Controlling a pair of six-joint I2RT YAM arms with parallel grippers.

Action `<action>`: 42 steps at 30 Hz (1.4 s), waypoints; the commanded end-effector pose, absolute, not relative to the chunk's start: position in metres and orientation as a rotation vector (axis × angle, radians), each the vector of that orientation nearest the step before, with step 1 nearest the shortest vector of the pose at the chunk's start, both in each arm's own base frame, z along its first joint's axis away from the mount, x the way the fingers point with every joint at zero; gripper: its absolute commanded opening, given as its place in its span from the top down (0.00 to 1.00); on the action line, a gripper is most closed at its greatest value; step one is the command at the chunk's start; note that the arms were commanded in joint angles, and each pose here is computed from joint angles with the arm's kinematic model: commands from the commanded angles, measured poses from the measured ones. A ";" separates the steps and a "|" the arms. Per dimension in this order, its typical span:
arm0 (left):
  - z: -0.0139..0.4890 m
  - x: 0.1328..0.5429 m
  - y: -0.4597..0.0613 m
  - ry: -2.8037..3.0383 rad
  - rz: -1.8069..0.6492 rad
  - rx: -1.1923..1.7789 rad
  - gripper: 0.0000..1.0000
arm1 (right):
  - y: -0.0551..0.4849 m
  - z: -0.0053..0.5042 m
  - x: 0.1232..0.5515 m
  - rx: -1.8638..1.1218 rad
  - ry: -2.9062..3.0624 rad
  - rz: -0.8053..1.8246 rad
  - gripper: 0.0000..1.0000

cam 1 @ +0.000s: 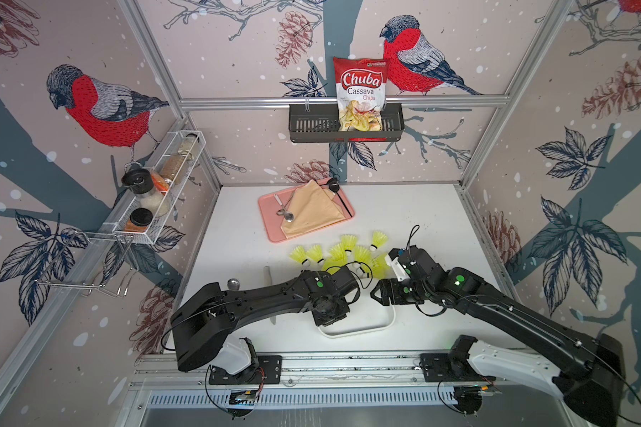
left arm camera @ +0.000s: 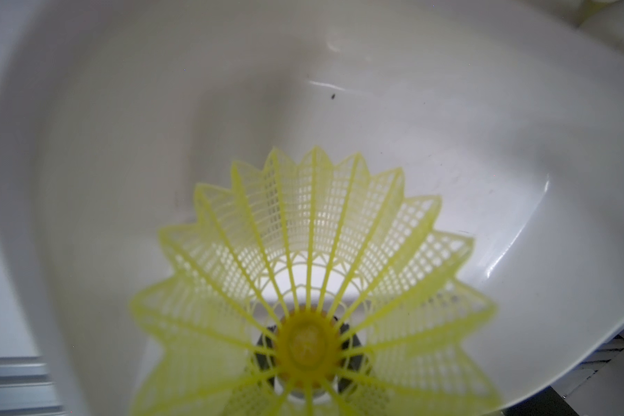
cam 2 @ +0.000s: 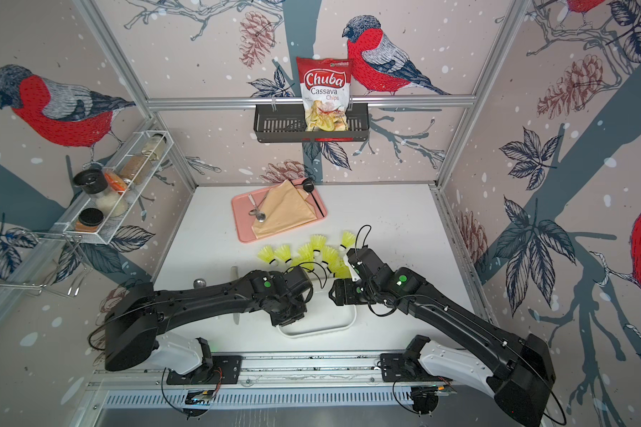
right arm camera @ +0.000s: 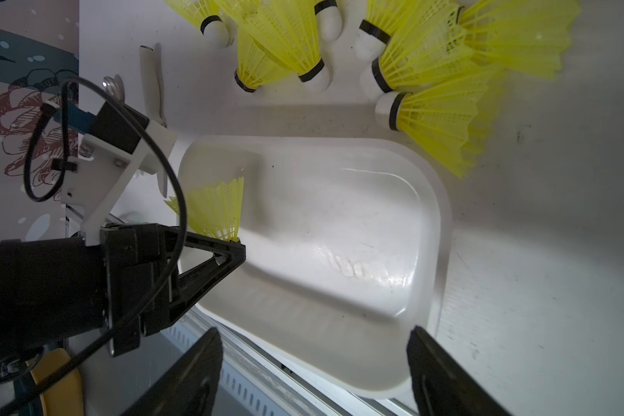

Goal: Put the shuttlecocks into the storage box
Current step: Place the shuttlecock in the storage box.

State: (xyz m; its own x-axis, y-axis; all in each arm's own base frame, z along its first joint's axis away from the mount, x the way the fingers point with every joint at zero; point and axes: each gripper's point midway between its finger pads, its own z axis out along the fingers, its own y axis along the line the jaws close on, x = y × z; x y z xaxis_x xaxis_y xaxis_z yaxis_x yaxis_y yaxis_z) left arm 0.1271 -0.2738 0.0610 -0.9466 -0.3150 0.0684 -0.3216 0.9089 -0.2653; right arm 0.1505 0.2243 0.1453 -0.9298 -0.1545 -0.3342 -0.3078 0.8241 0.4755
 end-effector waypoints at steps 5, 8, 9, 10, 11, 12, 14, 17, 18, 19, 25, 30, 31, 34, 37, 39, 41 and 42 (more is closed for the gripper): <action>0.049 0.117 -0.263 -3.018 0.298 0.514 0.81 | 0.212 0.139 0.152 -0.321 2.749 0.735 0.18; 0.043 0.118 -0.260 -3.026 0.252 0.511 0.81 | 0.208 0.136 0.153 -0.299 2.749 0.721 0.18; 0.040 0.118 -0.259 -3.026 0.237 0.512 0.81 | 0.206 0.135 0.153 -0.293 2.749 0.718 0.18; 0.037 0.117 -0.260 -3.024 0.232 0.506 0.81 | 0.205 0.133 0.154 -0.281 2.750 0.717 0.18; 0.035 0.118 -0.259 -3.024 0.225 0.504 0.81 | 0.203 0.132 0.154 -0.274 2.753 0.713 0.19; 0.033 0.118 -0.258 -3.027 0.210 0.499 0.81 | 0.201 0.130 0.154 -0.265 2.758 0.710 0.19; 0.029 0.119 -0.255 -3.039 0.178 0.495 0.81 | 0.199 0.127 0.155 -0.251 2.760 0.709 0.20; 0.026 0.120 -0.249 -3.047 0.138 0.494 0.81 | 0.195 0.121 0.156 -0.234 2.770 0.698 0.21; 0.025 0.121 -0.247 -3.051 0.128 0.495 0.81 | 0.195 0.118 0.156 -0.233 2.776 0.695 0.21; 0.025 0.121 -0.246 -3.056 0.119 0.492 0.81 | 0.195 0.116 0.155 -0.235 2.780 0.696 0.22; 0.027 0.122 -0.230 -3.079 0.026 0.502 0.81 | 0.201 0.106 0.153 -0.240 2.802 0.715 0.24; 0.025 0.128 -0.221 -3.094 0.001 0.500 0.81 | 0.206 0.097 0.152 -0.254 2.814 0.715 0.28; 0.025 0.130 -0.220 -3.097 -0.006 0.497 0.81 | 0.206 0.095 0.152 -0.253 2.816 0.715 0.29; 0.024 0.133 -0.214 -3.103 -0.032 0.479 0.81 | 0.210 0.089 0.154 -0.249 2.825 0.714 0.33; 0.023 0.135 -0.205 -3.111 -0.066 0.468 0.81 | 0.213 0.090 0.158 -0.247 2.820 0.707 0.33; 0.022 0.137 -0.198 -3.113 -0.089 0.462 0.81 | 0.214 0.091 0.160 -0.235 2.814 0.708 0.33; 0.024 0.139 -0.194 -3.124 -0.112 0.453 0.81 | 0.215 0.092 0.160 -0.225 2.811 0.715 0.33; 0.026 0.142 -0.194 -3.136 -0.121 0.445 0.80 | 0.216 0.091 0.160 -0.222 2.812 0.716 0.33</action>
